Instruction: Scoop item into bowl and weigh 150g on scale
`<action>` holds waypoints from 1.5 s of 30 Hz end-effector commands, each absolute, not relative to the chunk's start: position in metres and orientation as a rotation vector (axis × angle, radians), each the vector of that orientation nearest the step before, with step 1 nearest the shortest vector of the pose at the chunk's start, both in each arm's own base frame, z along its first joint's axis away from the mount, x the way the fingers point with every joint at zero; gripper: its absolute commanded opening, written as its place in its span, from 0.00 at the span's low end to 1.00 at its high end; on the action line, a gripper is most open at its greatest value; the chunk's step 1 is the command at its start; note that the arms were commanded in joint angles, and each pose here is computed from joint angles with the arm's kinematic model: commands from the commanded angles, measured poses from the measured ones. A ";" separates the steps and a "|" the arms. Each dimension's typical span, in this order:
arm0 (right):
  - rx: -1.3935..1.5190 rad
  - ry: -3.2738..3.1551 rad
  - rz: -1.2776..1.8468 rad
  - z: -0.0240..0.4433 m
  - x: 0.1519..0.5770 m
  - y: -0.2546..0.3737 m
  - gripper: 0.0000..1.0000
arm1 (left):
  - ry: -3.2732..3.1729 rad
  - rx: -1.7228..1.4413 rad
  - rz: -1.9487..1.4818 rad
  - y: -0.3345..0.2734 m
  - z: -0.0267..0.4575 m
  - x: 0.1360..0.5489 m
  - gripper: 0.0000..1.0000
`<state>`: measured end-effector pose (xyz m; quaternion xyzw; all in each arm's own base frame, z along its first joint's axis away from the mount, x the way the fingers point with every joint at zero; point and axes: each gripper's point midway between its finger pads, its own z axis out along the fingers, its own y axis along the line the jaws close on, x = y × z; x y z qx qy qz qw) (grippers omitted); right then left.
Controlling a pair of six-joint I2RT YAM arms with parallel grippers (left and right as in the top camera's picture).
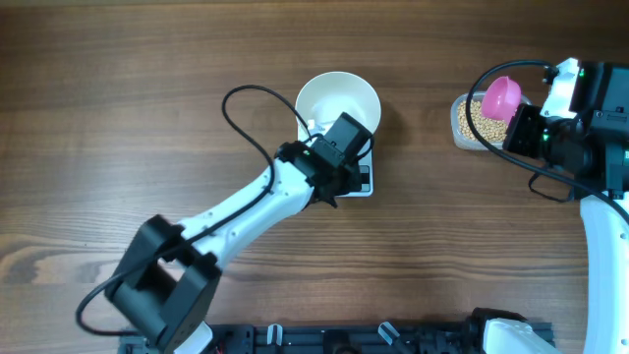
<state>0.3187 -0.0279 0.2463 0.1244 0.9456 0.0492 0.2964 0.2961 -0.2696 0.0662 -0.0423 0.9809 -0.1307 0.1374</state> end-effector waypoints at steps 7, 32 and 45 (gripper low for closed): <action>0.325 2.503 0.133 0.251 0.320 -0.029 0.04 | 2.845 0.050 -0.284 -0.272 0.030 0.307 0.04; 0.348 2.531 0.139 0.247 0.313 -0.028 0.04 | 2.786 0.032 -0.239 -0.272 0.021 0.323 0.04; 0.346 2.539 0.139 0.246 0.312 -0.027 0.04 | 2.798 0.033 -0.227 -0.271 0.015 0.322 0.04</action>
